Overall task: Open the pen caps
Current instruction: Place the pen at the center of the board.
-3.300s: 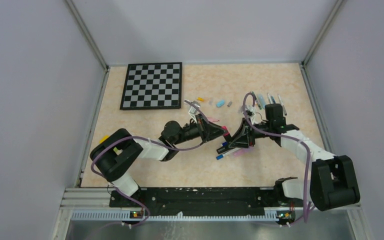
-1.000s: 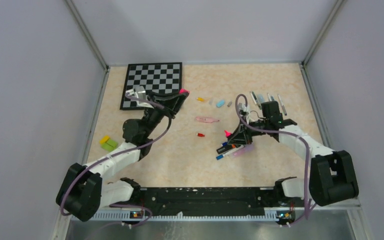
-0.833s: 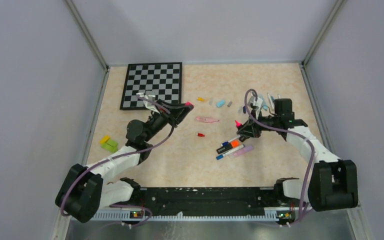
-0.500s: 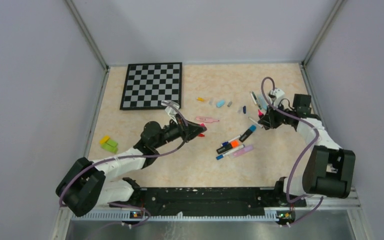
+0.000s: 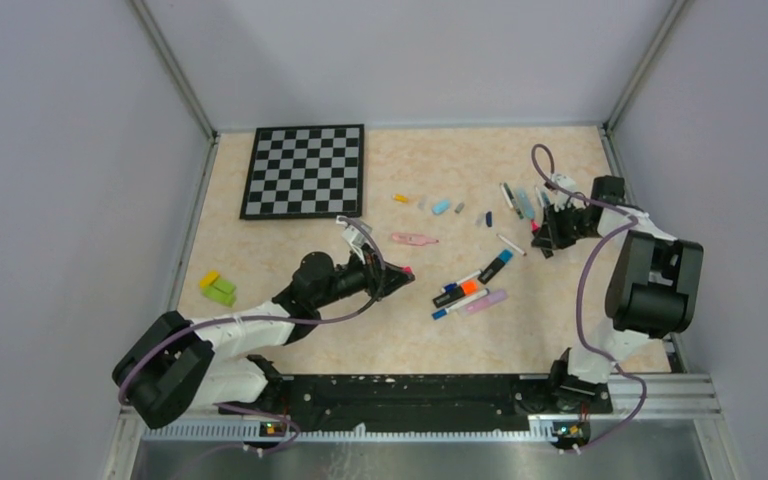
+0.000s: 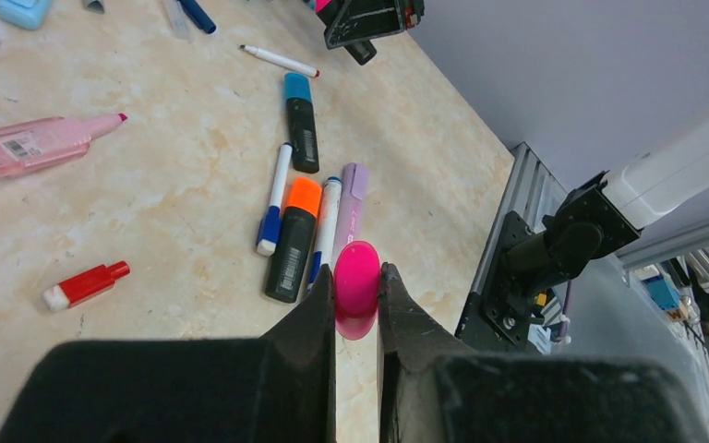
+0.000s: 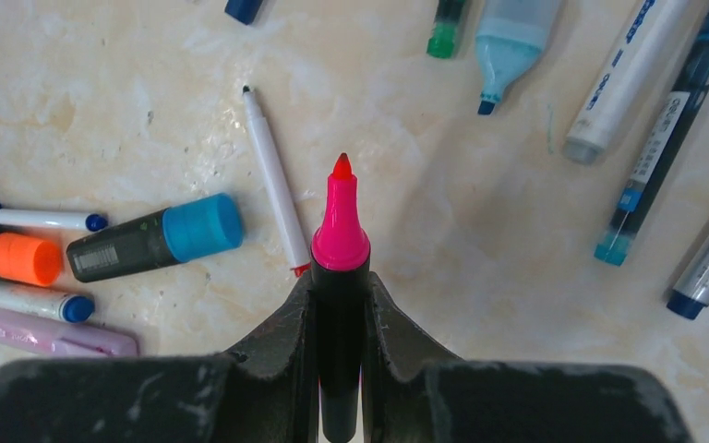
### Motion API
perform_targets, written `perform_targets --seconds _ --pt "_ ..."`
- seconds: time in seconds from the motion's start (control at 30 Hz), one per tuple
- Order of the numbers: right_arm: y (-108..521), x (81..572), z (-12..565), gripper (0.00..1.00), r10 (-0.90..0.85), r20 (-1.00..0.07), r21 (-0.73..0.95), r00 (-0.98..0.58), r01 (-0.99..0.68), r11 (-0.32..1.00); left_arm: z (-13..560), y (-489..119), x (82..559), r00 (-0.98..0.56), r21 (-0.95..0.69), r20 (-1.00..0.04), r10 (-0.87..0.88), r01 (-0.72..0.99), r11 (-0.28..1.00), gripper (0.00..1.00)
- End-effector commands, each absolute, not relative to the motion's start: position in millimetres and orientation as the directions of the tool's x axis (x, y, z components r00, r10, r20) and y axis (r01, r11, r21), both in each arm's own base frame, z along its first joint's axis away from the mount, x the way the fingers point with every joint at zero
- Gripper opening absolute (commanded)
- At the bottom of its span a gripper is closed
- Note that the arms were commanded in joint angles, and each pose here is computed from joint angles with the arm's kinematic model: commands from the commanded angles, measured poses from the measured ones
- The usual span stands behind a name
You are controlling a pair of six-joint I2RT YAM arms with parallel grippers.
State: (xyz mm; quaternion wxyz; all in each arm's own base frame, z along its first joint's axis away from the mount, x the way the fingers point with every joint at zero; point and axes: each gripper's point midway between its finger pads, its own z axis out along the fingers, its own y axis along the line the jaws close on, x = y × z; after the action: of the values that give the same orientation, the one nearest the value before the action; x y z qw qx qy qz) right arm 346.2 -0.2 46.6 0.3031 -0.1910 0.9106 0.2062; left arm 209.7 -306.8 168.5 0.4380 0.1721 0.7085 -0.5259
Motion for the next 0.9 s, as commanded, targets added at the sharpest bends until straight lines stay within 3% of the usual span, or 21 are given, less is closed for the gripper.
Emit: perform_targets --seconds 0.0,0.53,0.87 --pt "0.1 364.3 52.0 0.09 -0.219 -0.644 0.28 -0.733 -0.492 0.824 175.3 -300.5 208.9 -0.513 -0.564 -0.825 -0.235 0.722 0.402 0.04" --pt "20.8 368.5 43.7 0.31 -0.158 -0.588 0.419 -0.793 -0.466 0.78 165.0 -307.3 208.6 -0.548 -0.57 -0.816 -0.185 0.709 0.416 0.06" --pt "22.7 370.3 61.9 0.33 -0.153 -0.626 0.4 -0.765 -0.483 0.779 164.5 -313.5 206.2 -0.547 -0.559 -0.821 -0.161 0.716 0.418 0.06"
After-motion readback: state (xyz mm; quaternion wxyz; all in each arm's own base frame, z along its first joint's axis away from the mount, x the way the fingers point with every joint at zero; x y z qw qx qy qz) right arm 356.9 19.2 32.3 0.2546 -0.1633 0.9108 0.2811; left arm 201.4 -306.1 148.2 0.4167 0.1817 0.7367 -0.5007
